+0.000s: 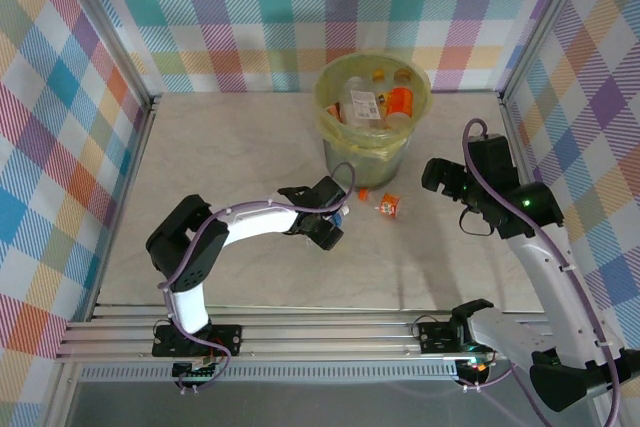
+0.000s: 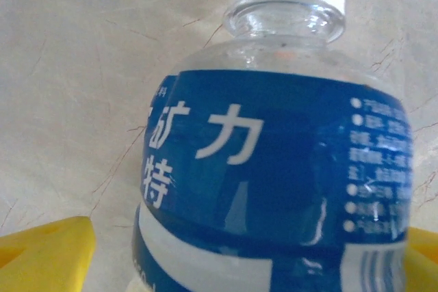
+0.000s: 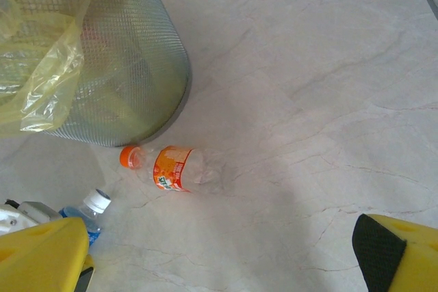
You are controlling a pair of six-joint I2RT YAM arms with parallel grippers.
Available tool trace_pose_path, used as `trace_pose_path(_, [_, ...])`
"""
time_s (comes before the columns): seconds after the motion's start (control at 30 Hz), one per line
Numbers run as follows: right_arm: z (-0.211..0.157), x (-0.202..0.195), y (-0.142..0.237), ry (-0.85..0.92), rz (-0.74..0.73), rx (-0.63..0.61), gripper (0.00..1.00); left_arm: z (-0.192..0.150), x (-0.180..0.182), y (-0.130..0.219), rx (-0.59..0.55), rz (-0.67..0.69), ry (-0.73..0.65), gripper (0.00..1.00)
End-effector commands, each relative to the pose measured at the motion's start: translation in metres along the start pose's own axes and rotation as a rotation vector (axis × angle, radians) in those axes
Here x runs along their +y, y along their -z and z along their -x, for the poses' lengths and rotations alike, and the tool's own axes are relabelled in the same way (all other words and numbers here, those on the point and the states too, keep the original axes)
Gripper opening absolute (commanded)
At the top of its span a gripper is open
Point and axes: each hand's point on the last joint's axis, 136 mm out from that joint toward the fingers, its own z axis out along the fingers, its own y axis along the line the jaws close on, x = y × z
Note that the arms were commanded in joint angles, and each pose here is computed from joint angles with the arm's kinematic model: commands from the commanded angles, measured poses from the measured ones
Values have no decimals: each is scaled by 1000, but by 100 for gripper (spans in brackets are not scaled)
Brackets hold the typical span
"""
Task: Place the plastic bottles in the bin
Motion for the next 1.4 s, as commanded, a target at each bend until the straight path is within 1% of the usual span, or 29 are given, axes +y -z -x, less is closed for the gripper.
trace_pose_path(0.0, [2, -6, 2, -35, -17, -36, 100, -6, -5, 1, 8, -16, 9, 85])
trace_pose_path(0.07, [1, -8, 3, -44, -20, -42, 100, -12, -5, 2, 15, -14, 15, 79])
trace_pose_path(0.13, [0, -10, 4, -54, -18, -48, 100, -17, -4, 4, 18, -13, 22, 76])
trace_pose_path(0.23, [-1, -11, 6, -66, -13, -59, 100, -20, -2, 10, 8, -12, 34, 64])
trace_pose_path(0.27, [-1, -11, 7, -70, -11, -63, 100, -21, -1, 13, 1, -10, 36, 61])
trace_pose_path(0.4, [1, -12, 11, -82, -3, -81, 100, -20, 5, 27, -31, 10, 58, 60])
trace_pose_path(0.5, [1, -13, 13, -87, 3, -91, 100, -17, 15, 44, -69, 42, 84, 58])
trace_pose_path(0.53, [1, -13, 14, -88, 4, -93, 100, -15, 18, 51, -87, 53, 93, 56])
trace_pose_path(0.7, [-3, -16, 15, -99, 4, -95, 100, -7, 41, 96, -183, 131, 168, 54])
trace_pose_path(0.77, [-5, -17, 15, -105, 3, -96, 100, -4, 50, 116, -225, 150, 202, 51])
trace_pose_path(0.83, [-7, -19, 15, -112, 2, -97, 100, 2, 57, 138, -276, 159, 233, 51])
trace_pose_path(1.0, [-7, -20, 17, -131, 13, -113, 100, 31, 76, 199, -434, 137, 319, 50])
trace_pose_path(1.17, [-7, -21, 19, -145, 16, -126, 100, 81, 87, 254, -598, 51, 405, 49])
trace_pose_path(1.27, [-6, -22, 21, -146, 18, -131, 100, 115, 87, 279, -673, -2, 424, 49])
trace_pose_path(1.37, [-7, -21, 21, -146, 20, -129, 100, 147, 90, 293, -724, -23, 445, 49])
